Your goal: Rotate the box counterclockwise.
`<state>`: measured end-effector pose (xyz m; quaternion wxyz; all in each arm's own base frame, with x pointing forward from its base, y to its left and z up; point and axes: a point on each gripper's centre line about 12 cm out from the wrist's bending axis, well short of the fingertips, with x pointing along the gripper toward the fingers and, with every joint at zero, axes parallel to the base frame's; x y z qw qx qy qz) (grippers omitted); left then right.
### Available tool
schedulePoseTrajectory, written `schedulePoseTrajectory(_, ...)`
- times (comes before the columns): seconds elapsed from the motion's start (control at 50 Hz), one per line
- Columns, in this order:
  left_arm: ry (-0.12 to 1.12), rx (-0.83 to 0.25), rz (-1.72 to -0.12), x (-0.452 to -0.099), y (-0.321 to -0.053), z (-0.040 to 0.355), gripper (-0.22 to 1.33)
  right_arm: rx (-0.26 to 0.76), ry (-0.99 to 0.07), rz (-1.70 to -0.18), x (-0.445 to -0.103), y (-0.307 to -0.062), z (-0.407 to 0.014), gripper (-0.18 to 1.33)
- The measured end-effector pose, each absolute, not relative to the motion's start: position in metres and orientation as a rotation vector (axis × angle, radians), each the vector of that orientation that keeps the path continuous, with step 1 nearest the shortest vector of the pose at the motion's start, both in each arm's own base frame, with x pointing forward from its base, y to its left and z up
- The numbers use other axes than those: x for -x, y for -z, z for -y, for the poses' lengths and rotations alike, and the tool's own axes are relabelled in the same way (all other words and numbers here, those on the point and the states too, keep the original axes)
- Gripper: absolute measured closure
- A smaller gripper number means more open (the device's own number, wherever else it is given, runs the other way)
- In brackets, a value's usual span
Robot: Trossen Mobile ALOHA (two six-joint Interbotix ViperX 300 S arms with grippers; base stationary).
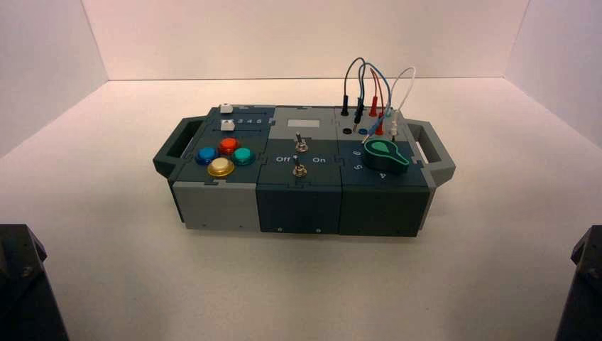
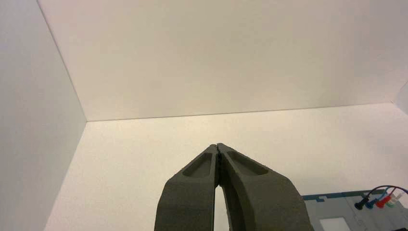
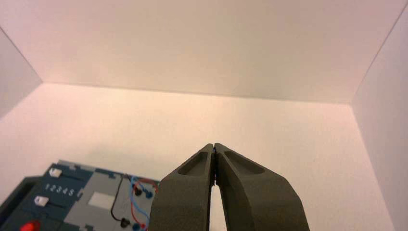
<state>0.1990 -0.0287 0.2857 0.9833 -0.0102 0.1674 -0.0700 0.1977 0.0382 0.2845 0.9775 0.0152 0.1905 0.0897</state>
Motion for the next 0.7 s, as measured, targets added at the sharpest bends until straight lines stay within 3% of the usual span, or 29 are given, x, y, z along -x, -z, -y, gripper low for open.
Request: schedulePoseTrajectory(0.7, 0.139, 0.013, -0.404, -0.207, -0.271, 0.03, 1.27, -0.024, -0.189, -0.436, -0.197, -0.278, -0.04, 1.29)
